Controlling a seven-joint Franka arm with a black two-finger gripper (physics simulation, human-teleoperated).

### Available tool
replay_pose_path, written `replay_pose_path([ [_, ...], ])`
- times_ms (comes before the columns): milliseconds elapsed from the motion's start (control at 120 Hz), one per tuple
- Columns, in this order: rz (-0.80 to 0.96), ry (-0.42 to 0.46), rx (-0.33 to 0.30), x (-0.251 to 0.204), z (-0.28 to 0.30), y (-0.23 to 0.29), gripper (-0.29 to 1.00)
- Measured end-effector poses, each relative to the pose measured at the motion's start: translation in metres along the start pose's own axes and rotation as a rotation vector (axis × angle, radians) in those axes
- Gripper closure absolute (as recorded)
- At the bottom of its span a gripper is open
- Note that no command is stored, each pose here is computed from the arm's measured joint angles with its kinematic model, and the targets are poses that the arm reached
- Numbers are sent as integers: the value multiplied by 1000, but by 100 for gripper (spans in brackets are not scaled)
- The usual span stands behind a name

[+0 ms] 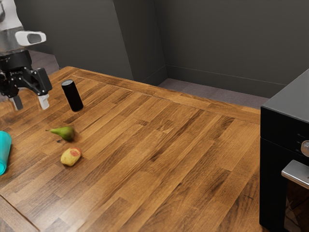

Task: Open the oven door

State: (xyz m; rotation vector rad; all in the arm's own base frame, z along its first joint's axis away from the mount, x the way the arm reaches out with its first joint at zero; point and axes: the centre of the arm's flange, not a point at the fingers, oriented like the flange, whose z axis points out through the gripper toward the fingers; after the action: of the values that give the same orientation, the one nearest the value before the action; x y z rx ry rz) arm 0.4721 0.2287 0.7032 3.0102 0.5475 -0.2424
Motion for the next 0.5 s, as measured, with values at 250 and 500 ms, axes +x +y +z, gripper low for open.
replay_pose_path([
  [250, 100, 160, 74, 20, -15, 34, 2],
  [500, 716, 604, 427, -23, -124, 189, 2],
])
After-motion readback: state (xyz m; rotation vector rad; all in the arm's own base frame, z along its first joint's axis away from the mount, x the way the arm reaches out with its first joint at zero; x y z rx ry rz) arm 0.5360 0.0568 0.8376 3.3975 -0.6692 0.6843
